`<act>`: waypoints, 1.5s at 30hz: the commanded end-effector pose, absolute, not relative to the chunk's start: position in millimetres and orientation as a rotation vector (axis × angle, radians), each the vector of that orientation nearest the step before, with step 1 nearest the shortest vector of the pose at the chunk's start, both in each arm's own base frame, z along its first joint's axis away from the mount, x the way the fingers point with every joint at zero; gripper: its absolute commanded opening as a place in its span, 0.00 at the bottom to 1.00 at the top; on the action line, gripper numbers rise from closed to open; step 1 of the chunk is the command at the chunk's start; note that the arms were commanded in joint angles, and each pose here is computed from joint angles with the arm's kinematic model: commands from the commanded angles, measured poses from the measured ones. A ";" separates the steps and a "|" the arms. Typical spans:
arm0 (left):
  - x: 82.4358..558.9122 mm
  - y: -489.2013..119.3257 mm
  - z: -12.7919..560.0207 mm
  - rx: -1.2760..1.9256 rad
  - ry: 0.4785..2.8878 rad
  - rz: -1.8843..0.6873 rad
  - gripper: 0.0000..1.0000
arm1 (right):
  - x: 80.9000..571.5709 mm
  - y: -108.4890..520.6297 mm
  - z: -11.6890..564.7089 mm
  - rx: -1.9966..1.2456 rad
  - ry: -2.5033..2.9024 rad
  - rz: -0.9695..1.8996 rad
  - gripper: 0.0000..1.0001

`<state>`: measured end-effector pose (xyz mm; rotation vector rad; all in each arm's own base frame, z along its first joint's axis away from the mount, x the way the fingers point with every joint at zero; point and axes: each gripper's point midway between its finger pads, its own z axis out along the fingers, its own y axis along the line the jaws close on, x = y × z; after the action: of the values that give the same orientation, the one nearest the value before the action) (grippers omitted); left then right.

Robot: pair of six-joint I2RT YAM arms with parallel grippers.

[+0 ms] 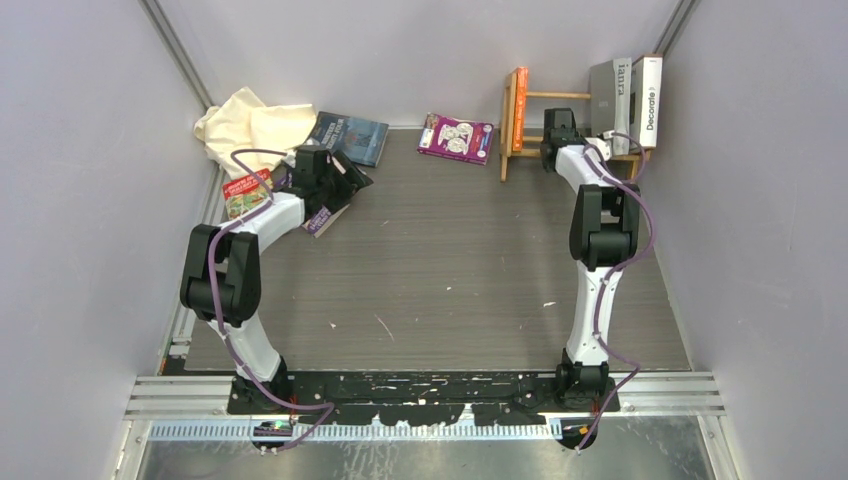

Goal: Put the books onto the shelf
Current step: Move the shelf to the center of the board.

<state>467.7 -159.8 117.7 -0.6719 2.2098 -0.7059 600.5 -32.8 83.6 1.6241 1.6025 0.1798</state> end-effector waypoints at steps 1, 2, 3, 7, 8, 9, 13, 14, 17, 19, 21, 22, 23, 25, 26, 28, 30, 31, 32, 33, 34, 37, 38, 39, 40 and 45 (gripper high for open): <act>480.7 -165.4 144.4 -0.651 2.126 -0.763 0.74 | 626.5 24.4 84.8 1.344 1.838 0.394 0.01; 479.9 -165.3 144.4 -0.653 2.126 -0.764 0.74 | 626.9 27.8 85.4 1.320 1.858 0.404 0.01; 479.3 -165.0 143.5 -0.656 2.127 -0.763 0.74 | 627.7 34.3 86.1 1.291 1.886 0.425 0.01; 478.2 -165.7 144.5 -0.659 2.113 -0.778 0.74 | 630.8 59.8 90.3 1.185 1.992 0.509 0.01; 477.0 -166.0 144.2 -0.659 2.113 -0.781 0.74 | 631.4 65.3 91.4 1.164 2.010 0.528 0.01; 476.0 -165.6 143.9 -0.661 2.112 -0.782 0.74 | 631.7 71.9 93.5 1.144 2.025 0.550 0.01; 472.1 -163.9 145.8 -0.653 2.110 -0.775 0.74 | 630.9 87.9 96.7 1.082 2.072 0.567 0.01; 471.6 -163.1 146.8 -0.649 2.109 -0.772 0.74 | 629.4 95.5 98.1 1.061 2.095 0.592 0.01; 470.6 -161.1 148.6 -0.641 2.110 -0.767 0.74 | 625.2 106.7 99.3 1.023 2.127 0.605 0.01; 469.9 -159.5 149.1 -0.641 2.111 -0.769 0.74 | 621.9 112.0 99.2 1.000 2.147 0.606 0.01; 469.3 -157.5 148.6 -0.644 2.111 -0.770 0.74 | 618.6 116.8 98.9 0.974 2.168 0.607 0.01; 469.0 -157.0 148.3 -0.643 2.111 -0.773 0.74 | 616.7 120.6 98.5 0.957 2.181 0.611 0.01; 468.6 -156.4 147.7 -0.644 2.112 -0.775 0.74 | 614.7 123.6 97.5 0.945 2.193 0.611 0.01; 468.0 -155.3 146.7 -0.647 2.112 -0.779 0.74 | 611.4 129.5 96.3 0.922 2.214 0.618 0.01; 467.3 -154.7 146.1 -0.648 2.113 -0.779 0.74 | 609.6 132.3 94.9 0.912 2.225 0.619 0.01; 466.6 -153.5 144.9 -0.650 2.113 -0.782 0.74 | 606.1 136.9 93.7 0.894 2.241 0.616 0.01; 465.9 -152.3 144.3 -0.655 2.113 -0.786 0.74 | 602.4 138.8 92.7 0.889 2.248 0.615 0.01; 465.8 -152.0 144.6 -0.656 2.112 -0.788 0.74 | 600.3 141.2 93.3 0.884 2.252 0.618 0.01; 465.6 -152.0 143.9 -0.656 2.114 -0.790 0.74 | 598.6 142.3 93.5 0.878 2.256 0.618 0.01; 465.3 -151.9 143.8 -0.655 2.114 -0.790 0.74 | 596.4 143.8 94.0 0.870 2.262 0.619 0.01; 465.2 -151.7 144.0 -0.657 2.113 -0.792 0.74 | 594.5 145.8 95.7 0.861 2.266 0.622 0.01; 465.0 -152.4 143.3 -0.658 2.113 -0.798 0.74 | 588.4 151.3 97.4 0.830 2.282 0.624 0.01; 464.9 -152.7 143.2 -0.659 2.113 -0.801 0.74 | 585.7 152.4 96.3 0.826 2.290 0.623 0.01; 464.5 -152.9 143.5 -0.658 2.113 -0.803 0.74 | 583.7 153.9 97.1 0.817 2.293 0.626 0.01; 464.3 -153.0 143.8 -0.657 2.112 -0.803 0.74 | 581.5 155.6 97.2 0.810 2.298 0.628 0.01; 462.9 -151.9 145.8 -0.656 2.108 -0.803 0.74 | 570.7 170.5 98.0 0.761 2.324 0.639 0.01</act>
<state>457.4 -151.8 108.1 -0.7038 2.2082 -0.7458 594.8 54.4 84.3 1.2437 2.0916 0.3545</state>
